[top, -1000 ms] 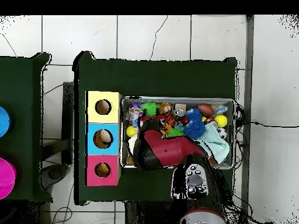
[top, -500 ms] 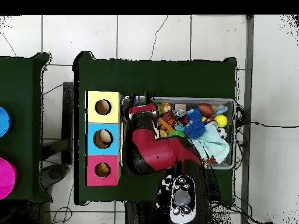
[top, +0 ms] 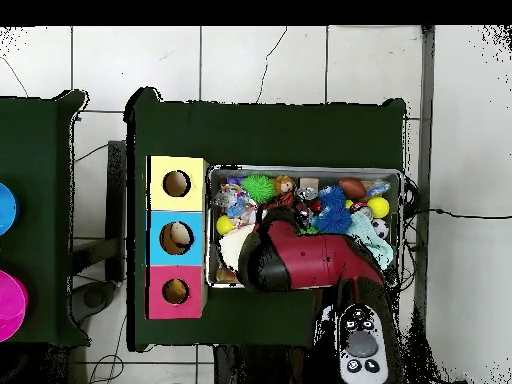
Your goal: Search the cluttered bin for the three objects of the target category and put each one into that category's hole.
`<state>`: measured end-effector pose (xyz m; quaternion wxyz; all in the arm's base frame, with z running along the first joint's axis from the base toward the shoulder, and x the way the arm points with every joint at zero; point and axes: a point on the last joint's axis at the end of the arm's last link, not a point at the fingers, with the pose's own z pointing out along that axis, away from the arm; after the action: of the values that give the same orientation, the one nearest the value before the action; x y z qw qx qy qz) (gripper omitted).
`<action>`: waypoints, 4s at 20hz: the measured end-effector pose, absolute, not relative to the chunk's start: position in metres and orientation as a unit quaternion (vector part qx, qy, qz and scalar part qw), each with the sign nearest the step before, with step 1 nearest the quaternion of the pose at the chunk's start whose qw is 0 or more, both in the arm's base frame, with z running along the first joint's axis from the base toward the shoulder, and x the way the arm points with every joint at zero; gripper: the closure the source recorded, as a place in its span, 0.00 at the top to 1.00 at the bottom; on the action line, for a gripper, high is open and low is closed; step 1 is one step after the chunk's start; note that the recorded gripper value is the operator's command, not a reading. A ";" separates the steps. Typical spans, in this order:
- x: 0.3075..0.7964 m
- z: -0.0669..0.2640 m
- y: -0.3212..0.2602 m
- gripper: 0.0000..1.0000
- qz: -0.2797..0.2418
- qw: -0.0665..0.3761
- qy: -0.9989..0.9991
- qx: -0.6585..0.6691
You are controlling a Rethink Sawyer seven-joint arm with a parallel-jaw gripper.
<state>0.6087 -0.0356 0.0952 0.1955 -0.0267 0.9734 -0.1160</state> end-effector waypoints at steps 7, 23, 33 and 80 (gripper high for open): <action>0.580 0.044 -0.047 1.00 -0.113 0.105 0.988 -0.012; 0.577 -0.054 -0.001 1.00 -0.064 0.193 0.977 -0.064; 0.590 -0.056 -0.022 1.00 -0.066 0.214 0.973 -0.049; 0.663 -0.036 -0.077 1.00 -0.053 0.250 0.966 -0.027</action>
<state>0.6629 -0.0767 -0.0358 0.2499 -0.0272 0.9664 -0.0533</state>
